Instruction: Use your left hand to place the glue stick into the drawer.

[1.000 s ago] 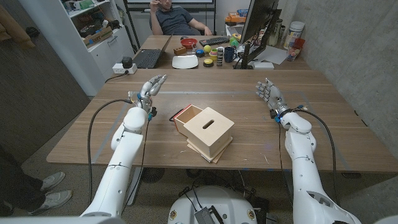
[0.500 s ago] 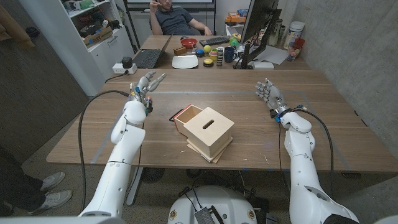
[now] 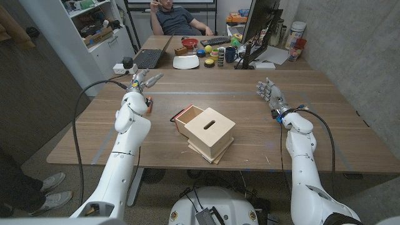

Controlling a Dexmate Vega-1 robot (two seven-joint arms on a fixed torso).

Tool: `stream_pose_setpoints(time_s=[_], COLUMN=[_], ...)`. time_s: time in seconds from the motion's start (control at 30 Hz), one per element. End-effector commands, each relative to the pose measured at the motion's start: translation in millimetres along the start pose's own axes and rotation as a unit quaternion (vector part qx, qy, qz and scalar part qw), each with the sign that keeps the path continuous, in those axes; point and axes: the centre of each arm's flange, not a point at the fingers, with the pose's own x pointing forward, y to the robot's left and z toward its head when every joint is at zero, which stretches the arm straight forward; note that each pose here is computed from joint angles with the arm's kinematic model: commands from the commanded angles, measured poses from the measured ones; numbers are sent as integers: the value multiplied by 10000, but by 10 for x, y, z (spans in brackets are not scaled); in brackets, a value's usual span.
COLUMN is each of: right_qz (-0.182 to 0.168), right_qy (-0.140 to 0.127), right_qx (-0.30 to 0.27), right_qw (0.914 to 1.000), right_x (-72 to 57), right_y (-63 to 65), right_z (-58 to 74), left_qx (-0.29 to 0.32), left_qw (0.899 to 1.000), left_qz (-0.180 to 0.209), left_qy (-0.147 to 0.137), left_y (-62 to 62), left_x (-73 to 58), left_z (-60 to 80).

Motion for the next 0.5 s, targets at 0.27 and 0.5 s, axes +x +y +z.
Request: stream_pose_setpoints(time_s=[0.27,0.5], right_qz=[283,386], right_qy=[-335,-372], right_qx=[-592,-703], right_qw=[9973,9961], right_x=[13,-28], right_y=[65,83], right_z=[158,162], left_qx=[460,539], left_qw=[9948,9907], left_qz=[-67,-83], left_qy=[907,1243], left_y=[123,133], left_x=[49,101], left_z=[147,138])
